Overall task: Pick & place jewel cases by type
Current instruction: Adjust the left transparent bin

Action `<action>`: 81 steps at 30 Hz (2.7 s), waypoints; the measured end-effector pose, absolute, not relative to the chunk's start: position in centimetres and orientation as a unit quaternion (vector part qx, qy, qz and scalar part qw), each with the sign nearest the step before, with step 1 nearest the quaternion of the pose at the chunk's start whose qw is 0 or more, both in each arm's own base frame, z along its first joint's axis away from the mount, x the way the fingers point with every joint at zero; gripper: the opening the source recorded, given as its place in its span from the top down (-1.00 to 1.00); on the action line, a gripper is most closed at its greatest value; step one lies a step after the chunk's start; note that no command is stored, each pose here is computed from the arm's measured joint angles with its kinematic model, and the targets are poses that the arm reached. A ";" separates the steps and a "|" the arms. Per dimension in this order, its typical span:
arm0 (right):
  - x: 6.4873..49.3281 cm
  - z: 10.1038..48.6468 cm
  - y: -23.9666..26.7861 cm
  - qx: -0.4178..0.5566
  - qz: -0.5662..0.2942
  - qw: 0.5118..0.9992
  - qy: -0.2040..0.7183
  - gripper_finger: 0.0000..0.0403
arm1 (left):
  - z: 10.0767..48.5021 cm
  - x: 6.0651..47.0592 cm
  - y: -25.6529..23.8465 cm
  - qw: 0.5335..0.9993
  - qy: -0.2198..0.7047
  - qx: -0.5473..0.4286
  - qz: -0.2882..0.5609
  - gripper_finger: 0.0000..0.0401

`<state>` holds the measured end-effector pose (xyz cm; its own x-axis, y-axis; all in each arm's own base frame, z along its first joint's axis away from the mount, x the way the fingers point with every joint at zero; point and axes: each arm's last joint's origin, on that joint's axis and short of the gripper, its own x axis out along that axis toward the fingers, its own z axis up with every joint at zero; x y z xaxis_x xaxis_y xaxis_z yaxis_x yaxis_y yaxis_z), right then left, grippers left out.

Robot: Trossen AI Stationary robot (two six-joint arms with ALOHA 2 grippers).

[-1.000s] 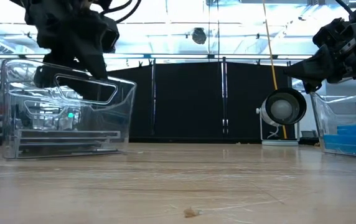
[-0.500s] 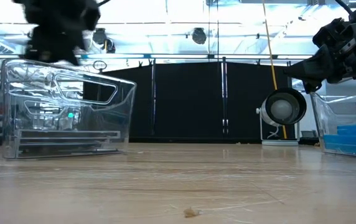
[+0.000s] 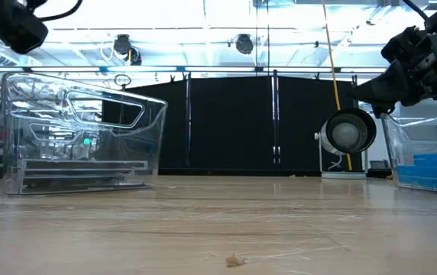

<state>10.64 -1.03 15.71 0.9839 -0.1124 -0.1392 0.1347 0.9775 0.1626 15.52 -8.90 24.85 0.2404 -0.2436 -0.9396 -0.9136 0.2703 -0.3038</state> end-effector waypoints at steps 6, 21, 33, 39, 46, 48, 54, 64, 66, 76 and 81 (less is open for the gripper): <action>10.8 15.5 -1.0 0.085 -0.063 0.991 0.077 0.99 | 23.9 13.8 -8.4 0.560 0.552 -0.464 0.407 0.73; 10.8 15.5 -1.0 0.076 -0.063 0.992 0.076 0.99 | 22.7 13.6 -7.5 0.552 0.448 -0.394 0.582 0.91; 10.8 15.6 -1.0 0.076 -0.063 0.992 0.075 1.00 | 20.7 15.3 -8.0 0.475 0.506 -0.381 0.611 0.85; 10.8 15.6 -1.0 0.079 -0.063 0.992 0.074 1.00 | 19.6 15.7 -7.3 0.466 0.495 -0.357 0.641 0.85; 10.8 15.6 -1.0 0.080 -0.063 0.992 0.073 1.00 | 17.7 15.2 -6.2 0.458 0.481 -0.333 0.669 0.85; 10.8 15.6 -1.0 0.079 -0.063 0.992 0.073 1.00 | 17.4 15.0 -5.8 0.464 0.472 -0.324 0.676 0.85; 10.8 15.6 -1.0 0.078 -0.063 0.992 0.073 1.00 | 17.6 15.1 -5.2 0.466 0.445 -0.321 0.695 0.85; 10.8 15.6 -1.0 0.078 -0.063 0.992 0.073 0.99 | 17.6 15.5 -4.5 0.455 0.430 -0.336 0.703 0.85; 10.8 15.6 -1.0 0.078 -0.063 0.992 0.073 1.00 | 17.7 15.8 -4.5 0.466 0.421 -0.342 0.699 0.85; 10.8 15.6 -1.0 0.074 -0.063 0.993 0.073 1.00 | 17.5 17.7 -3.7 0.581 0.343 -0.332 0.659 0.85; 10.8 15.6 -1.0 0.075 -0.063 0.993 0.073 0.99 | 17.5 18.0 -3.0 0.598 0.332 -0.314 0.659 0.85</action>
<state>10.82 -1.05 15.60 0.9815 -0.1138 -0.1537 0.1357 0.9807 0.1406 18.00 -2.97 17.51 -0.0884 0.5787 -0.8108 -0.9959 -0.0655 0.0618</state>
